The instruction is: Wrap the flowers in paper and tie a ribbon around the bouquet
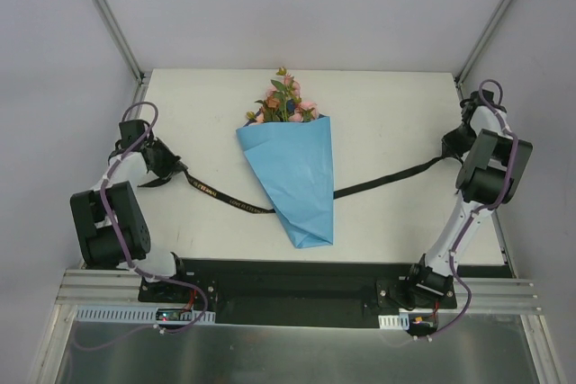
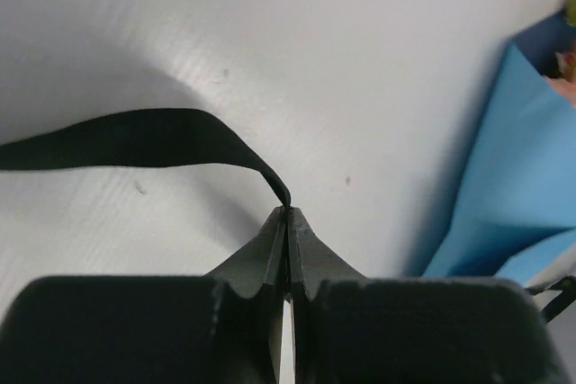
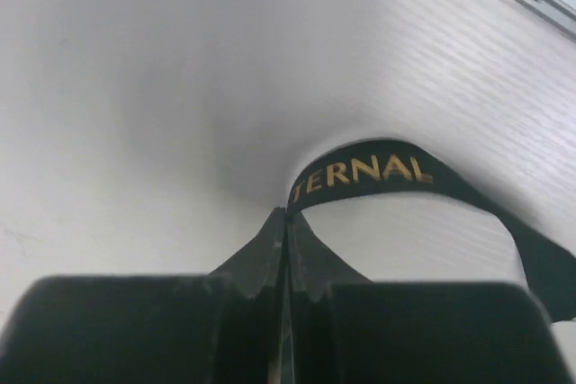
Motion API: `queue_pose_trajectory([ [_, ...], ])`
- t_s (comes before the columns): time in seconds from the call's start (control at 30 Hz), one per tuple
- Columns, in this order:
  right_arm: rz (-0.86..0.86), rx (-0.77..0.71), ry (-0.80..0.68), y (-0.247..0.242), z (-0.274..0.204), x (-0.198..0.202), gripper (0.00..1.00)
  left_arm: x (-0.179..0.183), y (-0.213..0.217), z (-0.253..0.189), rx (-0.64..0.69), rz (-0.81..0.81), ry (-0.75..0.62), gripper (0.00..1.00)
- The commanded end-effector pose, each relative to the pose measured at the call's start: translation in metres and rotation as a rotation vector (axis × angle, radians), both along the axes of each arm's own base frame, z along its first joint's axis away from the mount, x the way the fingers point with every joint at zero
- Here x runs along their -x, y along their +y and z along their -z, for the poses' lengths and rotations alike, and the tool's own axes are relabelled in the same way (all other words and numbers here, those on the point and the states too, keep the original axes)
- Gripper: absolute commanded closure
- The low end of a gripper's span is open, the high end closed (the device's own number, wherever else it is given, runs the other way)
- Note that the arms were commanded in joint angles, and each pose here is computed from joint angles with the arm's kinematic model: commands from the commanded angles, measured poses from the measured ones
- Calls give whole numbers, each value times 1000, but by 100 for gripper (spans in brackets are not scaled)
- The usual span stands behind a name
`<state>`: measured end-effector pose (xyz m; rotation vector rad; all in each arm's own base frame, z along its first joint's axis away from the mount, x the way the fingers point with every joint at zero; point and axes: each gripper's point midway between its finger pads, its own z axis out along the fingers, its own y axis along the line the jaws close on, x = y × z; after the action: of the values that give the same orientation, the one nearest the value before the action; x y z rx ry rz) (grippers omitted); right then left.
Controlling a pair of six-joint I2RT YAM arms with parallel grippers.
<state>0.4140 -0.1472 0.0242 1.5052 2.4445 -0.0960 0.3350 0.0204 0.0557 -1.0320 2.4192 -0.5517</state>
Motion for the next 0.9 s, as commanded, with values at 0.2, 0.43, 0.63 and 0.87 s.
queue_pose_trajectory([
  [0.2, -441, 250, -389, 104, -158, -29, 100, 3, -39, -75, -47, 137, -292, 100],
  [0.43, -1017, 173, -798, 332, -237, 20, 99, 26, -53, -72, 7, 145, -330, 100],
  [0.63, -1415, -98, -935, 508, -235, 69, 100, 42, -59, -70, 25, 127, -356, 100],
  [0.87, -1645, -287, -909, 626, -191, 104, 100, 66, -73, -65, 92, 123, -374, 100],
])
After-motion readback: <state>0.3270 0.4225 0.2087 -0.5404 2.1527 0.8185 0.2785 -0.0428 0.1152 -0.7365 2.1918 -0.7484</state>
